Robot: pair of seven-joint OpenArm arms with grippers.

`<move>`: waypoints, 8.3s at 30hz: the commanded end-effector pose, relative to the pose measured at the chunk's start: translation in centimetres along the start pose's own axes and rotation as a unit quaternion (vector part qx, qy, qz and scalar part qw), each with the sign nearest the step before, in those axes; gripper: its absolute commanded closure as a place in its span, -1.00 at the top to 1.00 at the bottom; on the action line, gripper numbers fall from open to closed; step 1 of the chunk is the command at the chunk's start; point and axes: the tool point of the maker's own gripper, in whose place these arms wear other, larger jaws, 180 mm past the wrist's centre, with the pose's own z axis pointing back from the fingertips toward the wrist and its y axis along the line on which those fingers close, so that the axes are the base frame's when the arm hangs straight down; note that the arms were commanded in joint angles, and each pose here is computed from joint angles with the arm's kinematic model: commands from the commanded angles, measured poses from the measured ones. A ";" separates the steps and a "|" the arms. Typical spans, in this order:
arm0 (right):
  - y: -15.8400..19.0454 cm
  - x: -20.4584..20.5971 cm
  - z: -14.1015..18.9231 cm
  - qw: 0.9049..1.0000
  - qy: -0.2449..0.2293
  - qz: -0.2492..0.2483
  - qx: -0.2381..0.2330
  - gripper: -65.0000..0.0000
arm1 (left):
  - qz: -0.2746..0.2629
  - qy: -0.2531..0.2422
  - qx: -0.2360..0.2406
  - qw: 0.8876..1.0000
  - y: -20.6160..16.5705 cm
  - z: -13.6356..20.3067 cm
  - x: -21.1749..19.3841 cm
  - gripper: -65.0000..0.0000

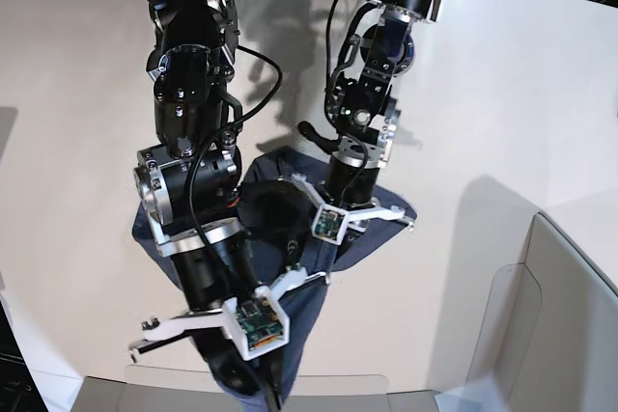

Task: Layout the t-shirt on the table in an organized manner, then fold the t-shirt properly
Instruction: 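Spread the grippers apart to stretch the shirt between them, then swing the stretched shirt forward and lower it onto the table, then drag the shirt collar edge with both grippers to spread it flat, then release the shirt with the left gripper and regrasp its shoulder edge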

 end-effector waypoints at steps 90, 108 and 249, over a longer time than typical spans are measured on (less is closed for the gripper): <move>18.6 -12.4 16.9 0.920 0.195 -0.259 0.220 -1.00 | 0.013 -0.087 0.099 0.991 7.0 12.8 3.1 -1.00; -5.7 -29.6 21.9 0.872 0.475 -0.101 -0.052 -1.00 | -0.020 0.222 -0.086 0.971 -2.3 21.4 -9.8 -1.00; -1.3 -39.5 36.5 0.737 0.668 -0.058 0.080 -1.00 | 0.017 0.285 -0.279 0.917 -10.1 16.6 -13.6 -0.98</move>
